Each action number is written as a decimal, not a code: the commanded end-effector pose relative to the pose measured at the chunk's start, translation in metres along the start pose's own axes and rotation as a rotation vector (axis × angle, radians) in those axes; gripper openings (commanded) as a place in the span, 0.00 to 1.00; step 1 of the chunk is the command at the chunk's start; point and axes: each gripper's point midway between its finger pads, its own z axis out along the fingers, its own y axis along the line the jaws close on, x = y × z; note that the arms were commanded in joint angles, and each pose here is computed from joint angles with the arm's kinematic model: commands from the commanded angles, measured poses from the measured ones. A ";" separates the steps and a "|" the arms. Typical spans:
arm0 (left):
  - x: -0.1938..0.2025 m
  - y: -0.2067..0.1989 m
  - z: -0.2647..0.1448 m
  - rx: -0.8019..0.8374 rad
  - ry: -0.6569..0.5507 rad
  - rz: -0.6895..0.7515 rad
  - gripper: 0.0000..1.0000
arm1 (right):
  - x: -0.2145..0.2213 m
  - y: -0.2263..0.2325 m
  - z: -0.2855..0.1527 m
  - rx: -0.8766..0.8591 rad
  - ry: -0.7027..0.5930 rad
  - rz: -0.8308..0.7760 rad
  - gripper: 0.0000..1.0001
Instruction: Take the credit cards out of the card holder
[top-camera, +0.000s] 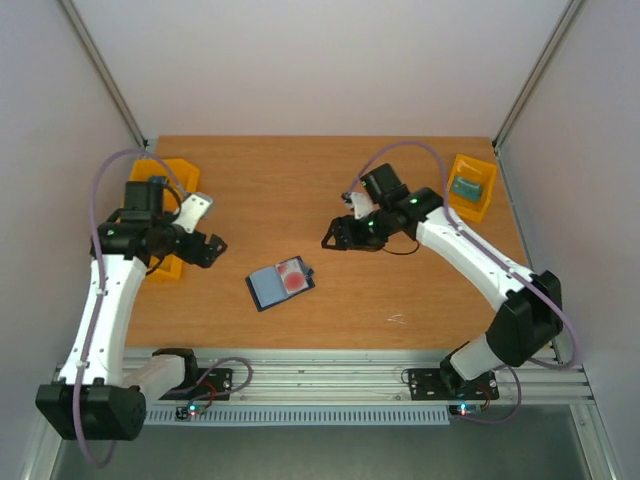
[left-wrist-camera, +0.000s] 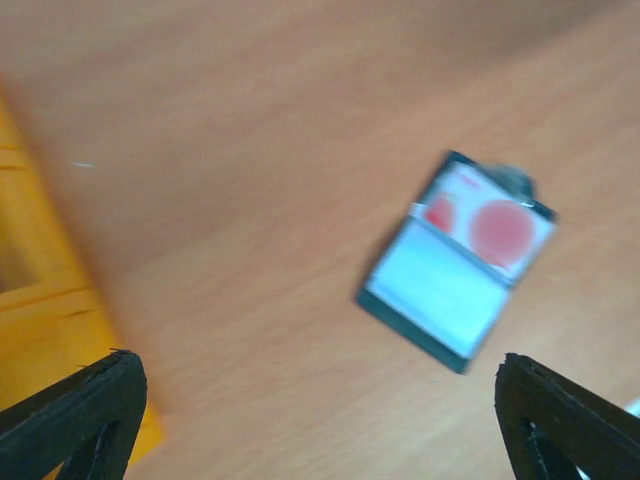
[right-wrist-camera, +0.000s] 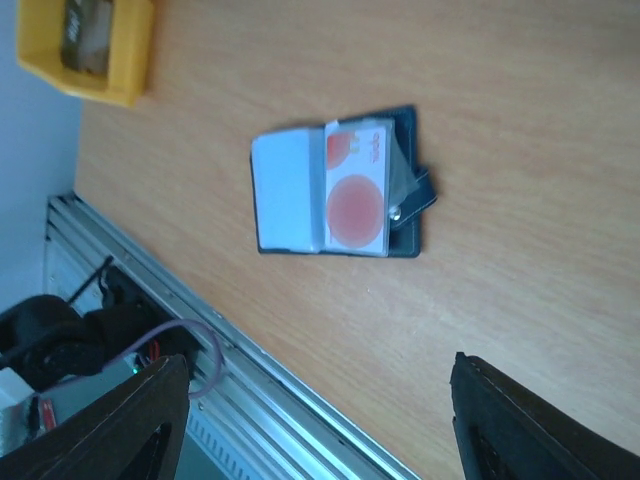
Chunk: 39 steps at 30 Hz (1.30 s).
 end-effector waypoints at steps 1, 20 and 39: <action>0.002 -0.060 0.022 0.276 0.042 -0.157 0.95 | 0.006 0.004 0.028 0.029 0.048 0.020 0.73; 0.073 -0.076 0.152 0.315 0.127 -1.144 0.99 | 0.037 -0.044 0.124 0.137 0.232 0.144 0.72; 0.078 -0.097 0.188 0.433 0.102 -1.067 0.83 | 0.041 -0.038 0.194 -0.067 0.382 0.217 0.52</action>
